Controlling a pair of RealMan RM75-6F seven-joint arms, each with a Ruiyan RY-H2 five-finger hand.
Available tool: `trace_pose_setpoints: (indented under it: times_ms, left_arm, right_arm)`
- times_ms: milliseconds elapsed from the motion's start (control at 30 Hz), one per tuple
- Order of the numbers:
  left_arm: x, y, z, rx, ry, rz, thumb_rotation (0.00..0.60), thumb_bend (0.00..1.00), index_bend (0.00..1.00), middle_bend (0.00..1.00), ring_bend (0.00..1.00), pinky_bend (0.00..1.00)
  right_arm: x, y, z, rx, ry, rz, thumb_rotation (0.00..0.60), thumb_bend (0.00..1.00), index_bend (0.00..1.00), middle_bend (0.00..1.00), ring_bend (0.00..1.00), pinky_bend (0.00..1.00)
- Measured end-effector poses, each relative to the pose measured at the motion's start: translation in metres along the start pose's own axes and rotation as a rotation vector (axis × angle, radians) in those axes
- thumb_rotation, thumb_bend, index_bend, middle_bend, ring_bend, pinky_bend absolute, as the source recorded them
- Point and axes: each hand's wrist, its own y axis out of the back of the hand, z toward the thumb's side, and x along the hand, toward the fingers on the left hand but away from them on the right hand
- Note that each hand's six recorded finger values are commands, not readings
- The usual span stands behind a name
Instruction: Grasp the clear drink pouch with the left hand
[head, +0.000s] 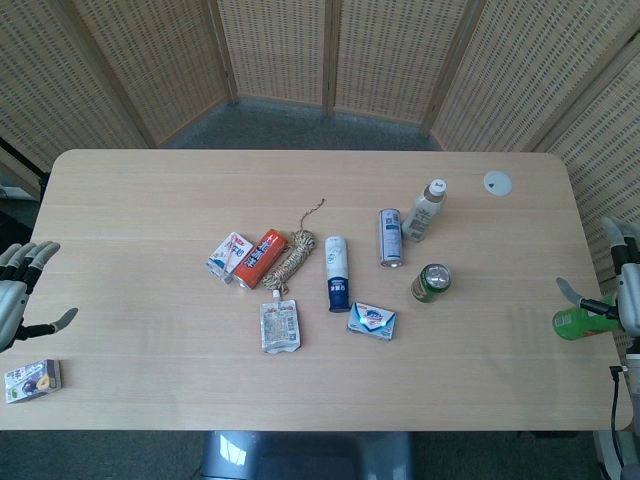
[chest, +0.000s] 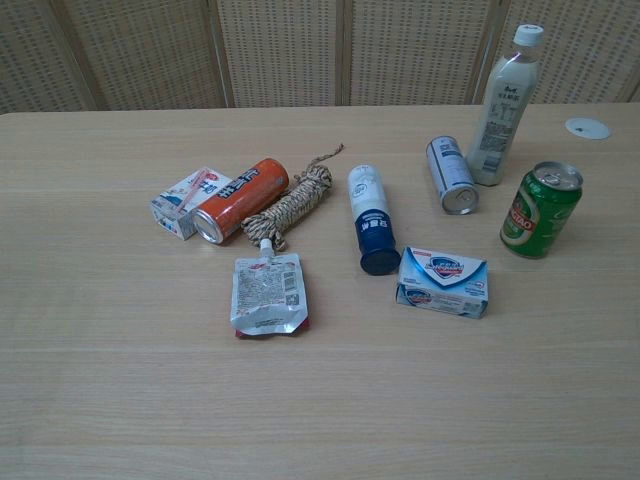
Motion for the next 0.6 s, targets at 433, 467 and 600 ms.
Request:
trace_pose_setpoints:
  times_ms: [433, 467, 600]
  left_arm:
    - [0.003, 0.002, 0.007, 0.005, -0.021, -0.007, 0.449, 0.29, 0.04, 0.0, 0.0, 0.0]
    - [0.003, 0.002, 0.008, 0.006, -0.026, -0.008, 0.449, 0.29, 0.04, 0.0, 0.0, 0.0]
    - [0.006, 0.0, 0.019, 0.023, -0.068, -0.018, 0.449, 0.29, 0.06, 0.0, 0.0, 0.0]
  right_arm:
    - [0.002, -0.003, 0.0, -0.029, 0.001, 0.004, 0.267, 0.24, 0.0, 0.03, 0.0, 0.0]
    - [0.003, -0.003, 0.0, -0.029, 0.0, 0.004, 0.267, 0.24, 0.0, 0.03, 0.0, 0.0]
    - [0.004, -0.004, -0.002, -0.034, -0.008, 0.007, 0.268, 0.24, 0.0, 0.03, 0.0, 0.0]
